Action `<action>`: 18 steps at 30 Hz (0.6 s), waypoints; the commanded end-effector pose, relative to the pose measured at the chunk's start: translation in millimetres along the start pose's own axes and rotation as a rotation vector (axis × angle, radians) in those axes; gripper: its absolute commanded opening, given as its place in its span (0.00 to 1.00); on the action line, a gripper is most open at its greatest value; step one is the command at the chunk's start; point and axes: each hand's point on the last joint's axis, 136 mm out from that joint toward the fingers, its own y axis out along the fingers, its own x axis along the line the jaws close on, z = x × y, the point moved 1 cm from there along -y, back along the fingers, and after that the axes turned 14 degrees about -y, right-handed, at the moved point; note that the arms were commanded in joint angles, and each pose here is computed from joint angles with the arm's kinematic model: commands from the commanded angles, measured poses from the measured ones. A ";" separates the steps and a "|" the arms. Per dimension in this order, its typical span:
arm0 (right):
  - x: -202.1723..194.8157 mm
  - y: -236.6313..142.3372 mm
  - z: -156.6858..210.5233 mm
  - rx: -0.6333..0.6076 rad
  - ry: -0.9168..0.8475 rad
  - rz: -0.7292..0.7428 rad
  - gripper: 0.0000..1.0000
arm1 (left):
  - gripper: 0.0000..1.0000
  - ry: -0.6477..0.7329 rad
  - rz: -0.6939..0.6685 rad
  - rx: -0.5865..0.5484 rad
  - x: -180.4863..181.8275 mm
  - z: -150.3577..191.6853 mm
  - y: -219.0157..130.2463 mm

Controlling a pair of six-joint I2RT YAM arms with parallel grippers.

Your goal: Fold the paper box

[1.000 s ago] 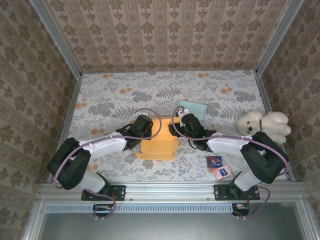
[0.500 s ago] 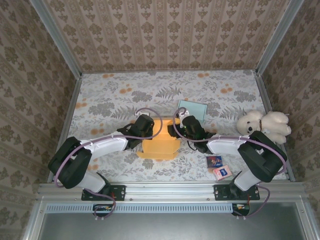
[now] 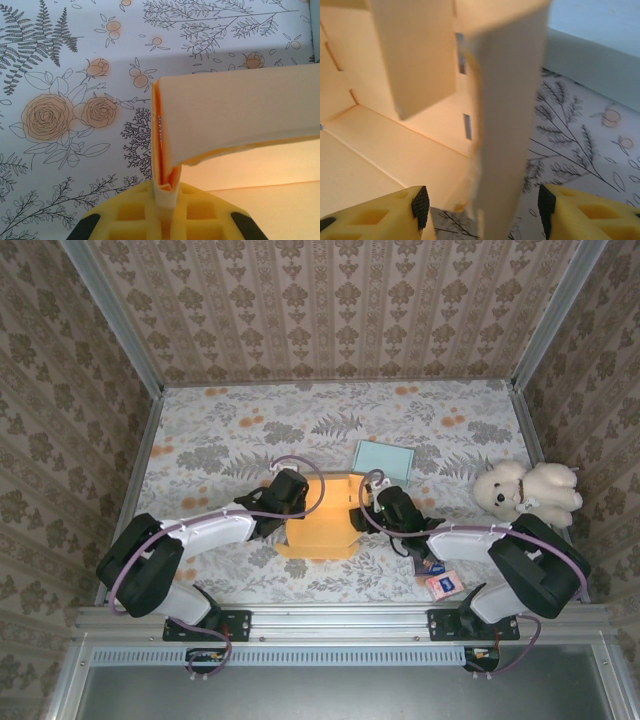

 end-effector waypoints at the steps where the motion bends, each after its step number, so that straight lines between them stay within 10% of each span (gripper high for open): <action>1: -12.8 -4.6 2.5 0.000 0.058 0.016 0.62 | 0.00 0.019 -0.070 0.064 20.0 18.2 4.4; 18: -36.4 -8.1 13.2 -0.021 0.178 0.010 0.62 | 0.00 0.031 -0.077 0.061 23.0 19.1 2.3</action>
